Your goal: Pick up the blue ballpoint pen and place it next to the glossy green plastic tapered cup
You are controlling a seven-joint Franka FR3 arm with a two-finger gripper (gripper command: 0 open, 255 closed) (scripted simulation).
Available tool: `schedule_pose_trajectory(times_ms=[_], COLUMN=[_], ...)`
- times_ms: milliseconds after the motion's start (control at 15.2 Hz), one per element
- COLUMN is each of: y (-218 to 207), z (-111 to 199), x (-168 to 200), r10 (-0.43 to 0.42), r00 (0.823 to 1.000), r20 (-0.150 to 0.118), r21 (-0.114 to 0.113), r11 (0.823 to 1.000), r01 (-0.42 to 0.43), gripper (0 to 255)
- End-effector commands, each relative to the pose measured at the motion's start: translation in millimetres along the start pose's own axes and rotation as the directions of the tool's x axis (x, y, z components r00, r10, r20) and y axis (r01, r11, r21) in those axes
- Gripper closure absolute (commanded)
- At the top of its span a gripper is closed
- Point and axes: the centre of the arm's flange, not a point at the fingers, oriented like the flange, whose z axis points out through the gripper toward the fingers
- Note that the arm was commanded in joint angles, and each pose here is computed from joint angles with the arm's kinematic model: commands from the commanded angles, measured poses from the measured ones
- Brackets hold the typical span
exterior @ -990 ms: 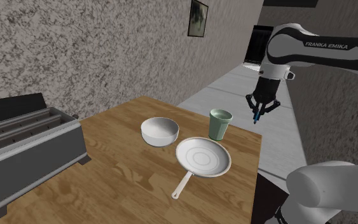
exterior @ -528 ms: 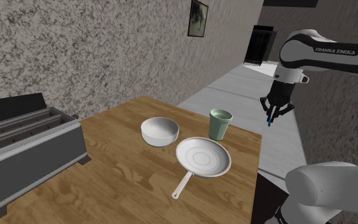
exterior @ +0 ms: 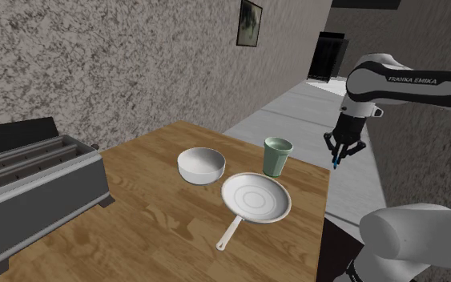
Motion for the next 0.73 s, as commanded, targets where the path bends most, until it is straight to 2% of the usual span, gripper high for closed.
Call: schedule_pose_trajectory(times_ms=[0,660], y=[0.3,-1.1], z=[10.8,63.3], x=[2.0,7.0], r10=[0.0,0.0], r00=[1.0,1.0], r20=[0.0,0.0], r21=[0.0,0.0], r11=[1.0,1.0], r01=[0.0,0.0], gripper=[255,255])
